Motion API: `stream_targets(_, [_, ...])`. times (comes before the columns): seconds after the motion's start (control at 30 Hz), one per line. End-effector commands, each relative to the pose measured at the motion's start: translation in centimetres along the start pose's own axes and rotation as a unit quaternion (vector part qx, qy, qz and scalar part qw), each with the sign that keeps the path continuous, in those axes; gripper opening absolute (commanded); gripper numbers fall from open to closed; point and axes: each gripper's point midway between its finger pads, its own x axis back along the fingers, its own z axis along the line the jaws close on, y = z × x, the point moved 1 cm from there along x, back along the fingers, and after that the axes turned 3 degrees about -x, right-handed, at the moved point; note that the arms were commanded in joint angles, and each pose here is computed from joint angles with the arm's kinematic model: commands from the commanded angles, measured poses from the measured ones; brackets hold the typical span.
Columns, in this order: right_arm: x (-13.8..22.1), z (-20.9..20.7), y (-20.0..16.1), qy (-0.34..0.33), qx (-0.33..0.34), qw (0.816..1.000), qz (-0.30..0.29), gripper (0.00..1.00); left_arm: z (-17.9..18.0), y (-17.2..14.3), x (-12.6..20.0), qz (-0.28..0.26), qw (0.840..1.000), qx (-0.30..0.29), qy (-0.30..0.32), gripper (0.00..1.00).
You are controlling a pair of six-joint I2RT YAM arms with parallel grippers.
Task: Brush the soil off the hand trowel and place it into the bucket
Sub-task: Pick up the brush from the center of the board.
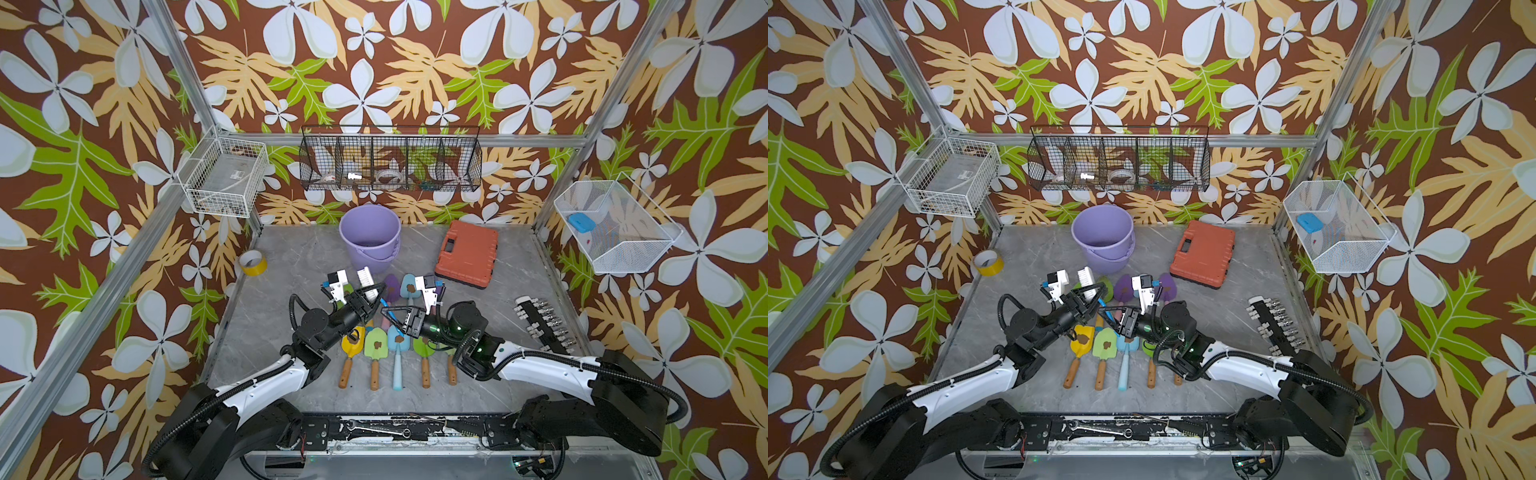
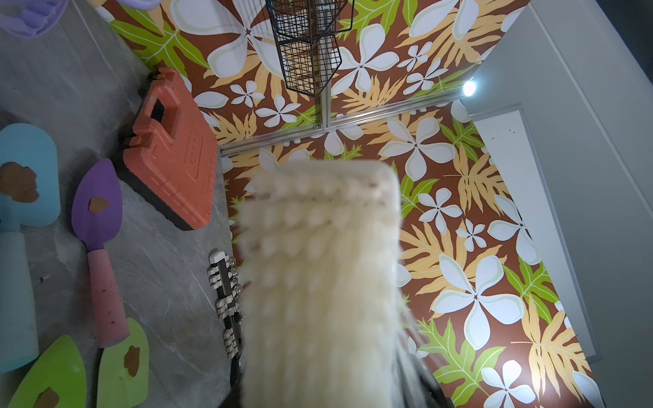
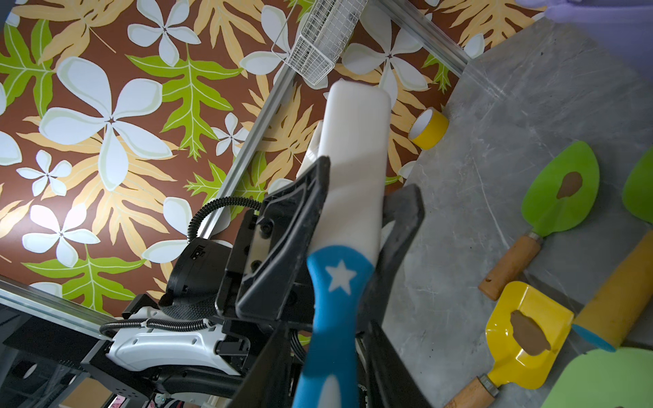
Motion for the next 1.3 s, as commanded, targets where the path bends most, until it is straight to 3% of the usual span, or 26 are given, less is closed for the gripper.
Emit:
stream_targets(0.0, [-0.6,1.6,0.5,0.033,-0.001,0.999,-0.014,0.36,-0.4,0.4,0.1,-0.013,1.000,-0.012,-0.005,0.09])
stream_targets(0.4, [-0.4,0.9,0.6,0.019,-0.006,0.999,-0.026,0.29,0.0,0.6,0.7,-0.022,1.000,-0.016,0.008,0.08])
stream_targets(0.6, [-0.5,1.1,0.4,0.030,-0.011,0.999,-0.024,0.13,0.2,0.6,0.4,-0.019,1.000,-0.019,0.014,0.08])
stream_targets(0.7, [-0.4,1.1,0.6,0.028,-0.012,0.999,-0.027,0.00,0.3,0.6,0.4,-0.019,0.999,-0.024,0.017,0.08])
stream_targets(0.73, [-0.3,1.0,0.6,0.023,-0.011,0.999,-0.028,0.00,0.3,0.6,0.4,-0.021,0.999,-0.029,0.018,0.13])
stream_targets(0.83, [-0.1,0.3,0.6,-0.004,-0.003,1.000,-0.029,0.00,1.0,0.8,0.5,-0.021,0.997,-0.052,0.052,0.56])
stream_targets(0.9, [0.1,0.0,0.7,-0.023,0.007,0.999,-0.027,0.00,1.7,1.2,0.9,-0.028,0.992,-0.080,0.091,0.68])
stream_targets(0.93, [0.2,-0.5,0.7,-0.042,0.011,0.999,-0.025,0.00,1.9,1.6,1.2,-0.035,0.988,-0.096,0.113,0.80])
stream_targets(0.97, [0.5,-1.1,1.0,-0.067,0.014,0.997,-0.026,0.00,2.4,2.1,1.6,-0.040,0.982,-0.114,0.146,0.92])
stream_targets(1.03, [1.4,-3.1,1.3,-0.123,0.014,0.992,-0.028,0.00,3.4,3.3,2.7,-0.054,0.961,-0.152,0.226,1.00])
stream_targets(1.13, [3.1,-5.9,1.9,-0.207,0.025,0.978,-0.022,0.00,4.4,5.5,5.5,-0.081,0.910,-0.223,0.339,1.00])
stream_targets(1.27, [5.2,-8.4,2.4,-0.324,0.078,0.943,0.004,0.00,6.5,7.2,10.1,-0.087,0.829,-0.282,0.475,1.00])
